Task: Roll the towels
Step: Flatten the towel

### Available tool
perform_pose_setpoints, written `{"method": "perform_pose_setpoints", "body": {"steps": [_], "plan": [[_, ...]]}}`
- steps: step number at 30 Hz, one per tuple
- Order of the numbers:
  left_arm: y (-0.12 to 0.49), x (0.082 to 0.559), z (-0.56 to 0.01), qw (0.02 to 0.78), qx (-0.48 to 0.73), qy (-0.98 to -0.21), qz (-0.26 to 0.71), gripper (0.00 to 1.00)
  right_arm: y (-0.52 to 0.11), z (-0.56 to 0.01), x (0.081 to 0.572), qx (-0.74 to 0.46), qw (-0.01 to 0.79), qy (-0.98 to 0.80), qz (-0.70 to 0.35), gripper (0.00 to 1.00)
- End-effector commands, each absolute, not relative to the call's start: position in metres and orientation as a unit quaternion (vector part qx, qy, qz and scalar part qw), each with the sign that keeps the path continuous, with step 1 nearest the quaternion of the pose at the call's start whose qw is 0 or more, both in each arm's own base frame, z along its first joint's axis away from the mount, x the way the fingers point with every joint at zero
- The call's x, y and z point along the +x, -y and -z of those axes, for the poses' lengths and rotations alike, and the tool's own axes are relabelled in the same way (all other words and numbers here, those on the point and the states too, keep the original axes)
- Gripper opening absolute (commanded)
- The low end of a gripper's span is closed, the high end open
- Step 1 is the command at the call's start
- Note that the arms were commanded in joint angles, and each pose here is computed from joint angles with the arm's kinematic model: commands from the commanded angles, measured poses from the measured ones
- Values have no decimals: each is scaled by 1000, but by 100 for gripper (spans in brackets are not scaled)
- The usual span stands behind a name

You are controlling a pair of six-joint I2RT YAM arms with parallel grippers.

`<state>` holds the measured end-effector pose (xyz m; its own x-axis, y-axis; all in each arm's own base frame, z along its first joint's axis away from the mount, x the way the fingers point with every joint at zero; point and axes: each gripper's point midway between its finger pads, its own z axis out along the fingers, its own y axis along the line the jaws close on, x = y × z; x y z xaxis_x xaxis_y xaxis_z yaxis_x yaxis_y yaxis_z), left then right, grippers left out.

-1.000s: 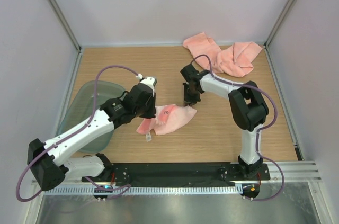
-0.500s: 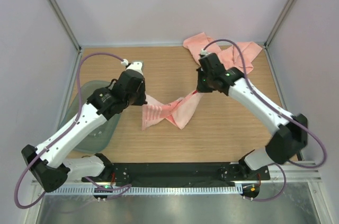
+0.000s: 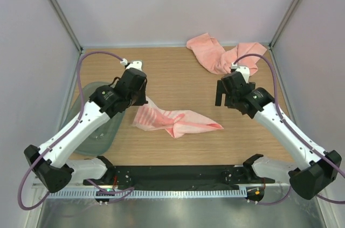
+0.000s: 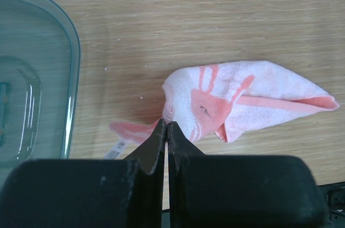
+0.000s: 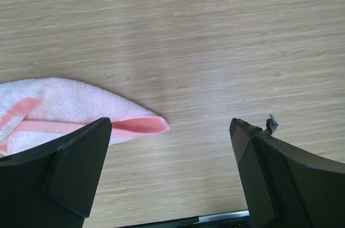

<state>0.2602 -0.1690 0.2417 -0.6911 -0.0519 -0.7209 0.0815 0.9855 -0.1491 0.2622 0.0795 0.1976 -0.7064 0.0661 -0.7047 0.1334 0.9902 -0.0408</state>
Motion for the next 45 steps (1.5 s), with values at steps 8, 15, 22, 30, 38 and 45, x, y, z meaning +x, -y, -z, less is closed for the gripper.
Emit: {"method": "perform_pose_setpoints", "body": {"steps": [8, 15, 22, 30, 38, 45], "plan": [[180, 278, -245, 394, 0, -915, 89, 0, -140, -128, 262, 72, 261, -961, -60, 99], [189, 275, -261, 387, -10, -914, 119, 0, -156, -101, 250, 62, 218, -969, -96, 93], [250, 257, -398, 398, -57, -837, 371, 0, -155, -101, 251, 60, 231, -966, -96, 95], [264, 247, -511, 435, -69, -743, 504, 1, -171, -96, 265, 70, 217, -967, -110, 94], [273, 258, -558, 448, -70, -711, 538, 0, -168, -91, 273, 71, 216, -970, -88, 95], [276, 274, -573, 443, -85, -689, 567, 1, -165, -87, 268, 73, 213, -971, -85, 95]]}}
